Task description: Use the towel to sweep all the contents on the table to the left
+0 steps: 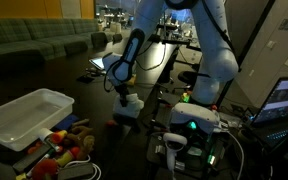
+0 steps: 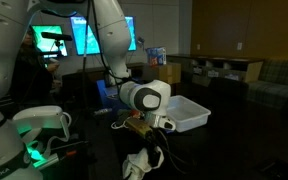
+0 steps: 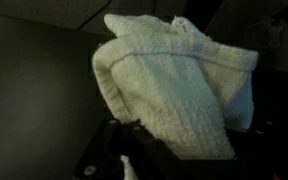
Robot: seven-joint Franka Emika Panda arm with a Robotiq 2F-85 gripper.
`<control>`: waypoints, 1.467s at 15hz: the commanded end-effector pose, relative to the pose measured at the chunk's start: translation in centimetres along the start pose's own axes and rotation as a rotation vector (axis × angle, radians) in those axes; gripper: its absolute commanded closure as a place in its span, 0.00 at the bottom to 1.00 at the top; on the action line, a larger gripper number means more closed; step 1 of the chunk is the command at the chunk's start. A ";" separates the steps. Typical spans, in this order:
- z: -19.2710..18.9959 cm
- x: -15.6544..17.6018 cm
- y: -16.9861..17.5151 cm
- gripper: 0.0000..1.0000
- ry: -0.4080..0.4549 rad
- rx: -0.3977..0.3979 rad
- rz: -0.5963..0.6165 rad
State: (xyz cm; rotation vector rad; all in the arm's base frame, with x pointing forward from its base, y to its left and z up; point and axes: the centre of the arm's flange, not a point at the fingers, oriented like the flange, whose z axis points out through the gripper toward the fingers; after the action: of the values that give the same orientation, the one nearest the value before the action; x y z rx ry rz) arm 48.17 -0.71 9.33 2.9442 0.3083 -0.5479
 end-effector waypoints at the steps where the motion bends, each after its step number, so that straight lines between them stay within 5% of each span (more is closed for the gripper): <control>1: -0.7 2.8 2.5 0.97 0.065 -0.033 0.081; 6: 0.1 4.9 -0.3 0.97 0.075 -0.028 0.182; 12: 1.4 7.7 -10.4 0.97 0.041 -0.028 0.248; 22: -3.9 14.2 -25.1 0.97 0.173 0.061 0.282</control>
State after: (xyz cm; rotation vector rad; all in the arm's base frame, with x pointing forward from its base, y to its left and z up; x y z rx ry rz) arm 54.36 22.69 5.72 3.0044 -0.0786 -0.2916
